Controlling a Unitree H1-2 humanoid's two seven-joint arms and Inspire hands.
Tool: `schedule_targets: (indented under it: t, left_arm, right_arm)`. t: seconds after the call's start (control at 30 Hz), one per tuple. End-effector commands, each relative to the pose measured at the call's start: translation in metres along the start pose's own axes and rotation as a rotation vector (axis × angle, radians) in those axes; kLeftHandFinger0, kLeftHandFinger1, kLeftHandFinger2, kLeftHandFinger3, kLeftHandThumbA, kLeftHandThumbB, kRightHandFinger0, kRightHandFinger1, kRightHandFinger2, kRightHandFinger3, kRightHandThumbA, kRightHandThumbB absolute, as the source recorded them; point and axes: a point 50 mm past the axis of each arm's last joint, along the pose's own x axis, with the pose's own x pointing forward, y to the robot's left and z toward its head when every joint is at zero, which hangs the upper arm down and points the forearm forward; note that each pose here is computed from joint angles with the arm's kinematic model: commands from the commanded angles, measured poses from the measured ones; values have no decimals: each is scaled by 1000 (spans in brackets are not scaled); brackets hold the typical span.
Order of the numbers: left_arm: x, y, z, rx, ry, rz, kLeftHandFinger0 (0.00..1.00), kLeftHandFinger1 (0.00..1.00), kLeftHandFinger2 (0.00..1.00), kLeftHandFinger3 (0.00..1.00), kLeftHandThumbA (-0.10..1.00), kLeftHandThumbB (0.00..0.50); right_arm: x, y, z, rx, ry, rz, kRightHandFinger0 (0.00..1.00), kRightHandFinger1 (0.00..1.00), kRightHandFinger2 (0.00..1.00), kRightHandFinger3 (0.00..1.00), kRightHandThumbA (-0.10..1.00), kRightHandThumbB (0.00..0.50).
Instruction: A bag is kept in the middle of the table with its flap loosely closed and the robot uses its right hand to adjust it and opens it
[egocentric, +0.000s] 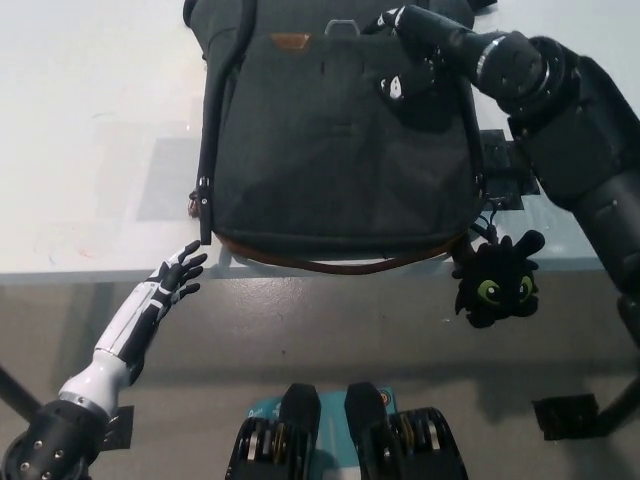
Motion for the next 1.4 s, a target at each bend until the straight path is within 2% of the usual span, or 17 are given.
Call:
schedule_targets:
  t: [0.0,0.1,0.17,0.23,0.4,0.47,0.53,0.57,0.67,0.7,0.73,0.83,0.93,1.03,1.13,1.27,1.37]
  left_arm:
    - [3,2,9,23,-53,1,1000,1000,1000,1000,1000,328]
    - [2,1,9,23,-55,3,1000,1000,1000,1000,1000,318]
    - [2,3,7,21,-48,2,1000,1000,1000,1000,1000,328]
    - [5,6,8,26,-48,1,1000,1000,1000,1000,1000,328]
    - [6,8,5,31,-52,5,1000,1000,1000,1000,1000,306]
    - [6,8,5,12,-54,6,1000,1000,1000,1000,1000,303]
    - [8,8,6,9,-58,5,1000,1000,1000,1000,1000,285]
    - [9,8,6,6,-53,8,1000,1000,1000,1000,1000,304]
    - [10,9,6,4,-38,7,1000,1000,1000,1000,1000,308]
    - [11,9,7,4,-38,11,1000,1000,1000,1000,1000,305]
    - [11,10,7,-2,-40,13,1000,1000,1000,1000,1000,297]
    - [11,14,5,-14,-47,22,1000,1000,1000,1000,1000,277]
    - [15,20,8,-13,-47,27,1000,1000,1000,1000,1000,282]
    - [16,26,9,4,-49,41,1000,1000,1000,1000,1000,277]
    - [15,28,11,2,-51,48,1000,1000,1000,1000,1000,282]
    - [16,35,13,5,-53,53,1000,1000,1000,1000,1000,273]
    - [20,38,17,5,-57,57,1000,1000,1000,1000,1000,275]
  right_arm:
    - [-22,-30,13,96,-35,-92,32,550,830,862,-100,159]
    - [-44,-35,21,131,-95,-127,47,549,811,826,-100,141]
    - [-73,-38,34,143,-164,-157,87,584,829,857,-100,123]
    - [-91,-40,44,140,-213,-185,99,595,834,865,-100,130]
    - [-146,-36,58,130,-384,-237,155,626,864,929,-100,115]
    - [-170,-28,60,141,-462,-243,141,602,849,947,-100,108]
    - [-193,-19,61,130,-512,-269,135,576,839,953,-100,136]
    - [-204,-14,61,130,-542,-275,120,552,829,960,-100,140]
    - [-230,-1,62,119,-602,-286,88,518,818,958,-100,132]
    - [-240,5,61,125,-630,-288,4,351,666,840,-100,157]
    - [-254,15,60,137,-670,-276,0,361,728,902,-100,109]
    - [-283,39,56,156,-727,-261,4,386,738,841,-100,117]
    - [-301,58,51,164,-727,-258,12,399,720,801,-100,137]
    - [-319,91,39,240,-708,-185,0,382,713,816,-100,115]
    - [-328,116,31,303,-666,-131,0,394,671,730,-100,119]
    - [-332,152,18,381,-572,-24,19,428,699,783,-100,113]
    - [-334,176,6,425,-480,40,62,499,717,800,-100,109]
